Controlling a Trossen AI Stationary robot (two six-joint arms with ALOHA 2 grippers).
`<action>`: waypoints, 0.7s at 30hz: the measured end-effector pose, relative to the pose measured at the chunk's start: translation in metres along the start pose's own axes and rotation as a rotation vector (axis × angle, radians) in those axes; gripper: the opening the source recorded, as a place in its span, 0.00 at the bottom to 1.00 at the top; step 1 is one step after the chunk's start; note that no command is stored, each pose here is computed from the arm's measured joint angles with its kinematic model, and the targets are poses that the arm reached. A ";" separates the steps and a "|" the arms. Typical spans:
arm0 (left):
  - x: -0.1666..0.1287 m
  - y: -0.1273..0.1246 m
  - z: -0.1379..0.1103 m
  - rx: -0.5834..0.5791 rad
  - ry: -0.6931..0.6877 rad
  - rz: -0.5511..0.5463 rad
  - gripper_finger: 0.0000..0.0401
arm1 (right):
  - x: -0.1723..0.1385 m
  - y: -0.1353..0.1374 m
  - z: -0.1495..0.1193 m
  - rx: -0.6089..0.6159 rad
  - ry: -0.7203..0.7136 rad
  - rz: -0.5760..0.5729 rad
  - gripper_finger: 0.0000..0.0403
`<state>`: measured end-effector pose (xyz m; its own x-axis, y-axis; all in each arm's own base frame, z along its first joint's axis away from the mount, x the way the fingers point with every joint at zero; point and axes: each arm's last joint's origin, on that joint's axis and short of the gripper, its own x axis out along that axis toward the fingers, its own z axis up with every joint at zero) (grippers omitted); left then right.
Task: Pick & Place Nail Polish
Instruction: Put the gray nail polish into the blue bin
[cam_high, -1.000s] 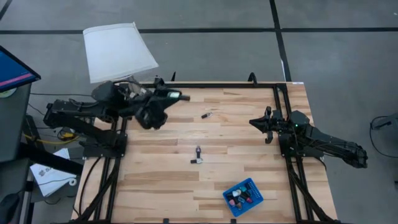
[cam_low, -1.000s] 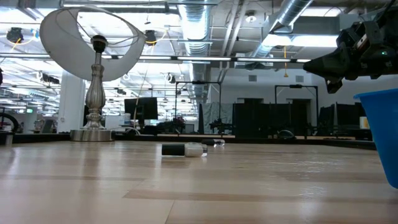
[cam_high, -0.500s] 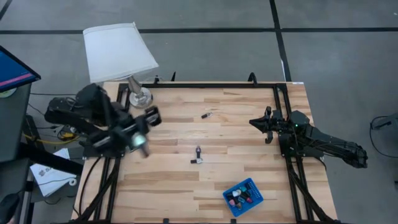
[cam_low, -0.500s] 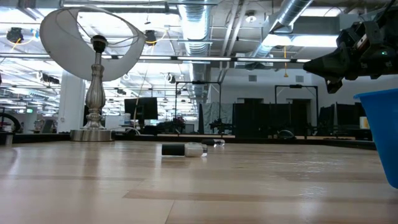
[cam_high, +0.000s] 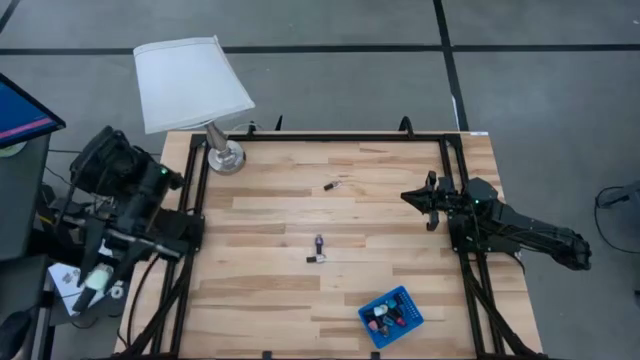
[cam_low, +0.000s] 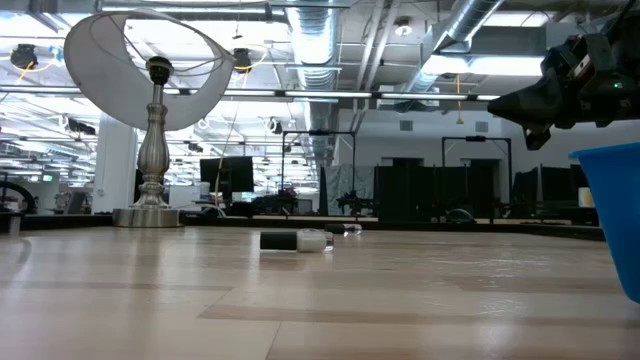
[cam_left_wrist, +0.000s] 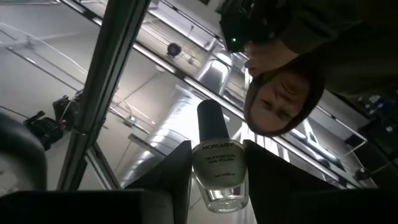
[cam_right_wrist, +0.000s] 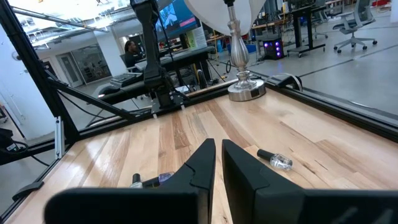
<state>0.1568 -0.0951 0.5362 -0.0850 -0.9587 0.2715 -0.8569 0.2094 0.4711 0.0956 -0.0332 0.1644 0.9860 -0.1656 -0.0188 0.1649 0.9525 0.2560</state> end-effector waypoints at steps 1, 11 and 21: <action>0.002 -0.002 0.000 -0.007 -0.008 0.008 0.29 | 0.000 0.000 0.000 0.000 -0.001 0.000 0.05; 0.013 -0.007 -0.002 -0.040 0.058 0.012 0.29 | 0.000 0.000 0.000 0.000 0.000 0.000 0.05; -0.005 -0.005 -0.025 -0.517 0.842 0.013 0.29 | 0.000 0.000 0.000 0.000 0.000 0.000 0.05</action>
<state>0.1742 -0.0868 0.5538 0.4687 -0.5473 0.6934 -0.5139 0.4695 0.7180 0.0956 -0.0332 0.1645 0.9859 -0.1660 -0.0186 0.1652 0.9524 0.2561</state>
